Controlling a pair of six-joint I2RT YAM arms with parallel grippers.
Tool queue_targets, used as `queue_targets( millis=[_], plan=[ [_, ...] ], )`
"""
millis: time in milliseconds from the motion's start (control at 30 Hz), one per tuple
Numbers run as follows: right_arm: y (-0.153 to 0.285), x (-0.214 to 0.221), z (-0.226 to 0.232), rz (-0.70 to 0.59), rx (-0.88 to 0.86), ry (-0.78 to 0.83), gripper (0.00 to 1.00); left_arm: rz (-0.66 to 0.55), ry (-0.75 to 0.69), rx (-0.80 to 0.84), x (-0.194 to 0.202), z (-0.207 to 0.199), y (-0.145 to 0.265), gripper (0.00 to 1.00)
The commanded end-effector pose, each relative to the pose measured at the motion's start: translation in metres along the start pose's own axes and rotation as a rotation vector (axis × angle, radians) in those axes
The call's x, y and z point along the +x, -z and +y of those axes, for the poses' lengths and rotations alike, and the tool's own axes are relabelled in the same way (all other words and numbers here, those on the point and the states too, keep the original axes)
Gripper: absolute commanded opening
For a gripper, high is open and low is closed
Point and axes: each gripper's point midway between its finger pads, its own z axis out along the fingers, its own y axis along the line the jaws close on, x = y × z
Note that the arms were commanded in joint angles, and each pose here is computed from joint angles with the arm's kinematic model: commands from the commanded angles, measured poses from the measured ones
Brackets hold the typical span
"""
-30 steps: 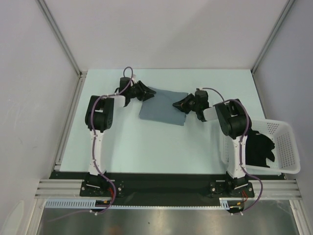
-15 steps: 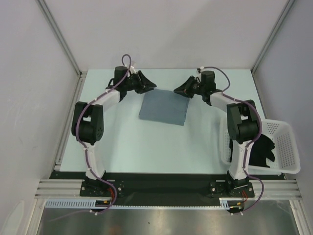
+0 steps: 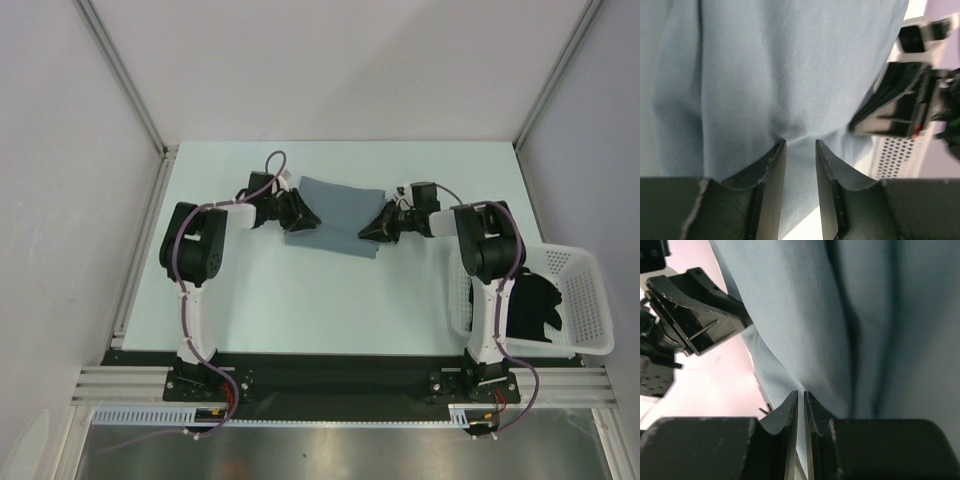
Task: Fold and stack the t-shirts
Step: Fold the tshirt
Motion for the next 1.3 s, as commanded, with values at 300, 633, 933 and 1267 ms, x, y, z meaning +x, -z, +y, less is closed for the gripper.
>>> queue_targets(
  millis=[300, 633, 933, 1267],
  plan=[
    [0.012, -0.018, 0.082, 0.002, -0.069, 0.157, 0.16, -0.065, -0.180, 0.053, -0.019, -0.075, 0.036, 0.41],
    [-0.016, 0.027, 0.026, 0.114, -0.052, 0.081, 0.15, 0.010, -0.031, -0.043, 0.025, 0.026, 0.015, 0.36],
    [0.036, 0.010, 0.012, 0.065, 0.073, 0.105, 0.16, -0.021, -0.135, -0.006, 0.010, -0.020, 0.047, 0.38],
    [-0.007, 0.019, 0.057, 0.069, -0.052, 0.093, 0.16, 0.023, -0.057, 0.185, 0.020, -0.084, 0.004, 0.38]
  ],
)
